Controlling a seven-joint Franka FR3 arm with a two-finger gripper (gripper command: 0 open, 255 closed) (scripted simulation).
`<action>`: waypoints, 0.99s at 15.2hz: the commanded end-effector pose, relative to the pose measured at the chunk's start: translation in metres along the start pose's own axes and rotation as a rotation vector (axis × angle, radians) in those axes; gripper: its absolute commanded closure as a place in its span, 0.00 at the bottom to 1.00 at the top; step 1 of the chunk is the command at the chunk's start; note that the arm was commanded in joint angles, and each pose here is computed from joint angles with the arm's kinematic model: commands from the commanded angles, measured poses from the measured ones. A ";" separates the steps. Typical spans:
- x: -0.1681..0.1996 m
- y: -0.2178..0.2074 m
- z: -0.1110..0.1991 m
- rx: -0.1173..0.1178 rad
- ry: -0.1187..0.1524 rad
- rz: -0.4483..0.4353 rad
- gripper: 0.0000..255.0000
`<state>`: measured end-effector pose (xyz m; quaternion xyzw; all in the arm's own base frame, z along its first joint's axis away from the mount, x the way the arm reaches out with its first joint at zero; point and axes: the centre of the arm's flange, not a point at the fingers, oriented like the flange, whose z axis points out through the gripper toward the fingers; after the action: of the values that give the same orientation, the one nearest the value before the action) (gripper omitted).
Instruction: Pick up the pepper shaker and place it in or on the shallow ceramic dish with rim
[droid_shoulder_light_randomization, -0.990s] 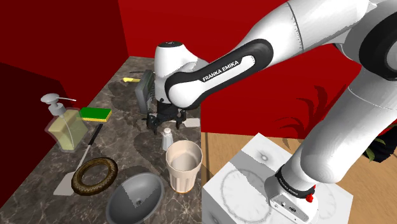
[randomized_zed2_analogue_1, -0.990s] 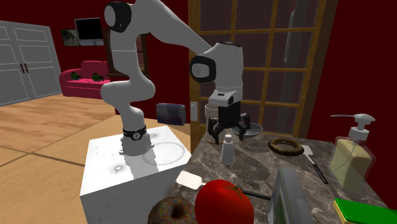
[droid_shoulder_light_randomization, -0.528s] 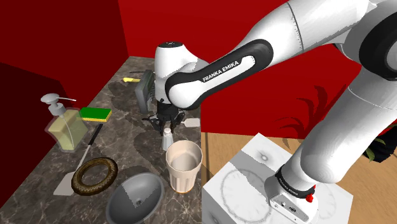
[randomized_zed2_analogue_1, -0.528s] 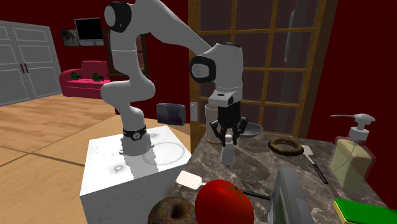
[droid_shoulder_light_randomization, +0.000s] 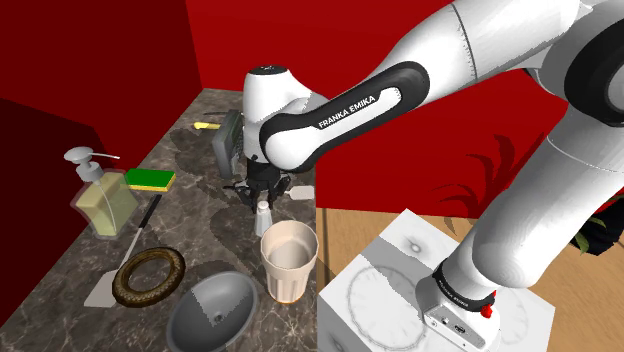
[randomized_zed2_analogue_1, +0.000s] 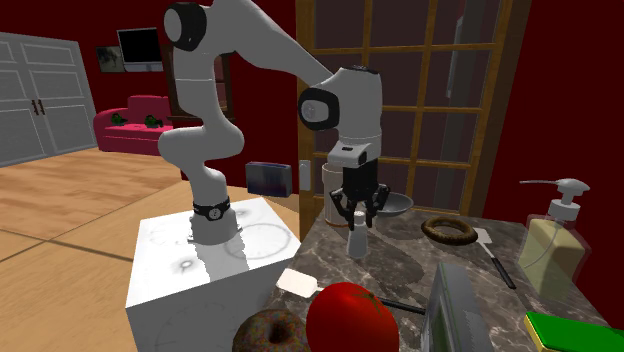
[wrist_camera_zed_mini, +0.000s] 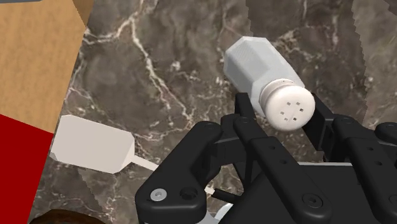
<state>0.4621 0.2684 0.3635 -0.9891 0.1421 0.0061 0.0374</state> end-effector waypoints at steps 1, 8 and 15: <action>0.000 0.000 -0.005 -0.001 -0.001 0.000 1.00; -0.001 -0.003 -0.042 -0.001 -0.001 0.000 1.00; -0.002 -0.006 -0.079 -0.001 -0.001 0.000 1.00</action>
<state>0.4622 0.2679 0.4357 -0.9891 0.1421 0.0064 0.0373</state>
